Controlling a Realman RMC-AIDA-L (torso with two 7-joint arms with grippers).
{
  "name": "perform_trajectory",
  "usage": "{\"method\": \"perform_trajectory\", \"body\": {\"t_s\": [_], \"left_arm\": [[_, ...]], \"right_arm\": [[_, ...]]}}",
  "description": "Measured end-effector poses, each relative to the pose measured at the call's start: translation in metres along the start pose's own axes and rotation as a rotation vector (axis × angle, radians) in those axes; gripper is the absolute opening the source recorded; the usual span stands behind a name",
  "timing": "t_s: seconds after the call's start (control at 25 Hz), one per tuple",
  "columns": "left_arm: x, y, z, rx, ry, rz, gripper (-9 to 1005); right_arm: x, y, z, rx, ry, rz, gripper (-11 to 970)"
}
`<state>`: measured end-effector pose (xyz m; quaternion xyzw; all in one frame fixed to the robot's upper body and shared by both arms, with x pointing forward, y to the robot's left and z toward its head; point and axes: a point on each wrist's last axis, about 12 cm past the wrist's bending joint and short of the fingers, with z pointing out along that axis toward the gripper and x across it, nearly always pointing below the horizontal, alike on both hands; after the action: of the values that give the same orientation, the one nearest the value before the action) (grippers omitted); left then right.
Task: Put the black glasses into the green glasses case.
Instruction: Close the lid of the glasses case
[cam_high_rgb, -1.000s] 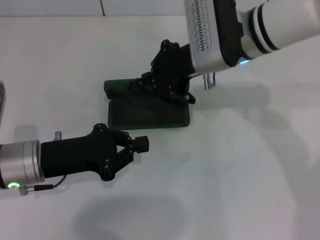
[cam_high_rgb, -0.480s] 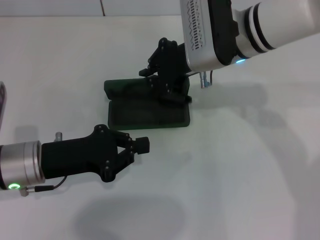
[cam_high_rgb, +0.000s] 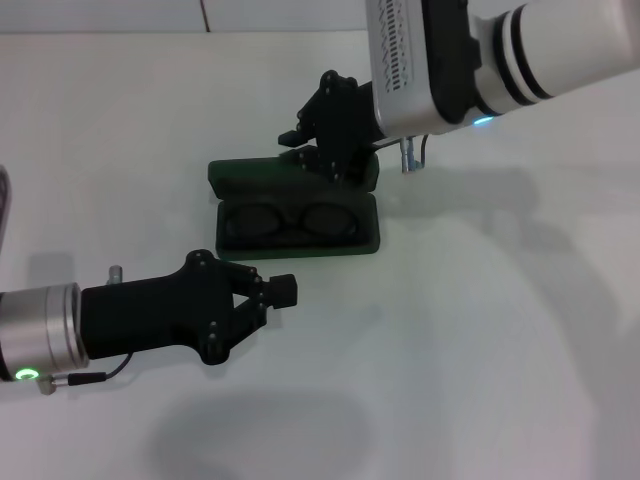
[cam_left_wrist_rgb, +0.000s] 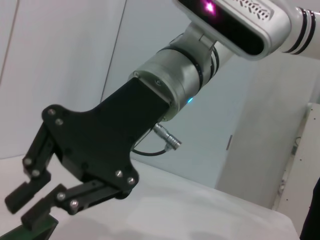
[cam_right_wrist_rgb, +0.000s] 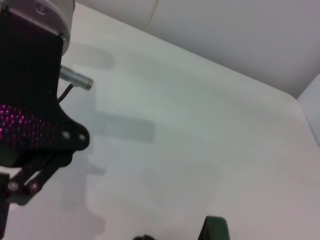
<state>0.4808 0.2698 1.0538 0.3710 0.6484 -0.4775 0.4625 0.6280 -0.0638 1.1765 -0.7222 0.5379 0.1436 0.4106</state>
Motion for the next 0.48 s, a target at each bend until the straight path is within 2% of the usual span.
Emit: {"method": "perform_trajectory", "body": {"t_s": [0.12,0.2,0.36,0.48], "left_arm": [[0.000,0.000,-0.001,-0.004,0.000,-0.001,55],[0.001,0.002,-0.001,-0.016,0.006,-0.001,56],[0.003,0.008,0.001,-0.060,0.029,-0.004,57],[0.002,0.012,0.005,-0.080,0.043,-0.006,57]], "right_arm": [[0.002,0.000,-0.009,0.016,-0.047,0.051,144],[0.010,0.001,-0.024,0.037,-0.092,0.111,158],[0.037,0.006,-0.058,0.072,-0.179,0.260,187],[0.063,0.017,-0.083,0.098,-0.234,0.372,209]]}}
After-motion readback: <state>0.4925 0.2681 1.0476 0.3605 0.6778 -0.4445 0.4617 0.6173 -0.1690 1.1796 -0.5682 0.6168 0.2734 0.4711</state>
